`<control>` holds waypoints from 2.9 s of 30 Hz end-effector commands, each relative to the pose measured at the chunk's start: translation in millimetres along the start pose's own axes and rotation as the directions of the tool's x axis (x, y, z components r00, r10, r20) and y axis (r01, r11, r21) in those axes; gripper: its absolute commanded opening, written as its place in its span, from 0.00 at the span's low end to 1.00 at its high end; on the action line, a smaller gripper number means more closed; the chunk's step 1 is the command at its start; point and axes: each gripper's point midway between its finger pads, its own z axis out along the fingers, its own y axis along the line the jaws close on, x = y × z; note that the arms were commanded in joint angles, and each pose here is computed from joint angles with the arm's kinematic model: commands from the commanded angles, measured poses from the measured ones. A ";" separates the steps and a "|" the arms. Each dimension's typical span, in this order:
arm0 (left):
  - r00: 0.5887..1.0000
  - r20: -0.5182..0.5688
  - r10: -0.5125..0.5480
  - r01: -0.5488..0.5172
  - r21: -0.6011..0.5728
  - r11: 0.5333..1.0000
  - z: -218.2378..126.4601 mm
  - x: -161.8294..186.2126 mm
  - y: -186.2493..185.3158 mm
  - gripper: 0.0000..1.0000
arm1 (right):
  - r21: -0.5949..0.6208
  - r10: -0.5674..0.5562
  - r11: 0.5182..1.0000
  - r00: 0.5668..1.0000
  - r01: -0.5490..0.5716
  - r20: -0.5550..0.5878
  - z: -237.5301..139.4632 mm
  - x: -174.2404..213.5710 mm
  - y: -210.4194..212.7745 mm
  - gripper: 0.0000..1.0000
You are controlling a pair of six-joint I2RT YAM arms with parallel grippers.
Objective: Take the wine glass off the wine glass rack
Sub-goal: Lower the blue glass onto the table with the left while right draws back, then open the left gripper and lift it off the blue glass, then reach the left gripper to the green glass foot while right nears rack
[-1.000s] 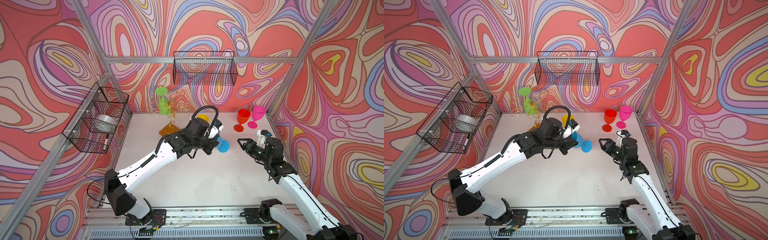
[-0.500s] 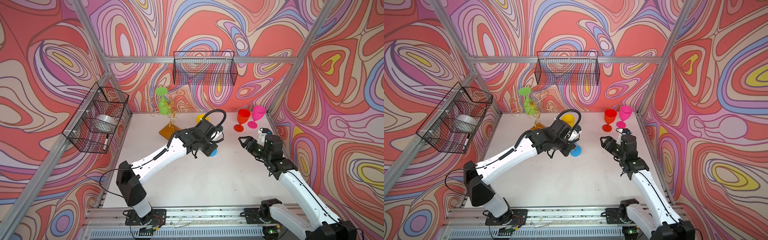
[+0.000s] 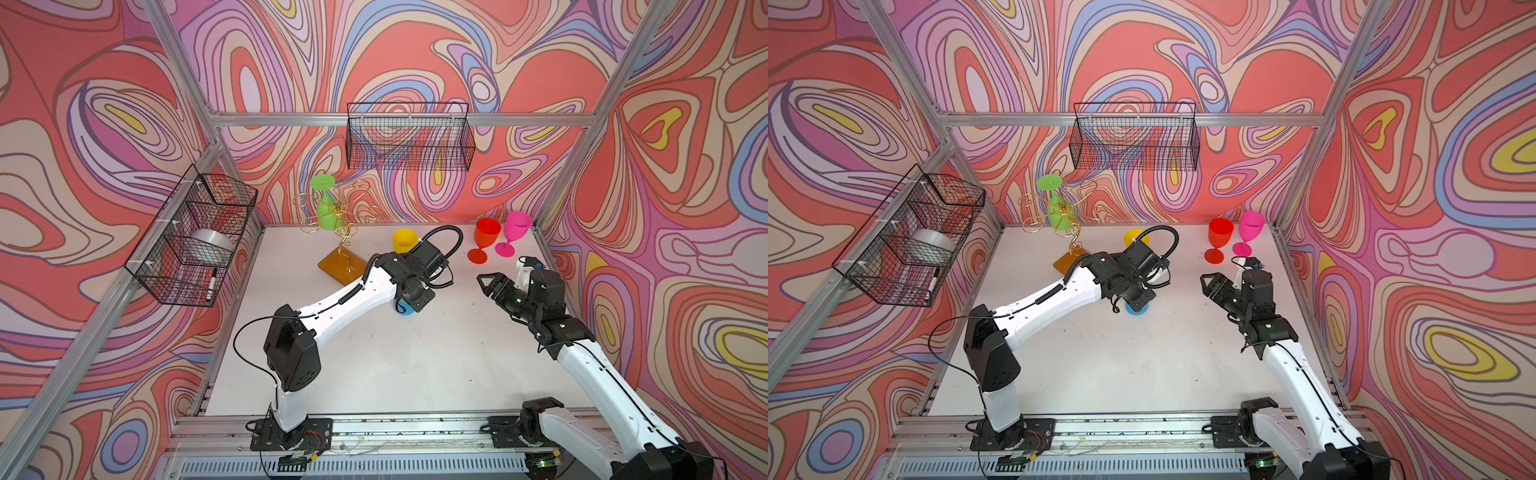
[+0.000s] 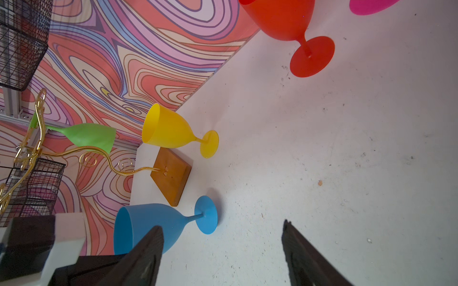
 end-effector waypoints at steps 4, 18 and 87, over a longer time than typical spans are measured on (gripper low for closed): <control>0.999 -0.029 0.021 -0.022 -0.032 0.999 6.1 -3.0 9.9 0.00 | 0.010 -0.020 1.000 1.000 0.020 0.010 -4.7 -1.1 -1.6 0.79; 0.999 -0.048 0.009 -0.012 -0.057 0.998 20.5 -4.4 25.0 0.00 | 0.004 -0.031 0.999 0.999 0.031 0.009 -6.5 0.3 -0.8 0.80; 0.870 0.467 -0.157 0.253 -0.149 0.956 -232.4 -53.0 63.2 0.96 | -0.180 -0.137 0.969 0.976 0.167 0.167 -47.6 -48.7 83.5 0.81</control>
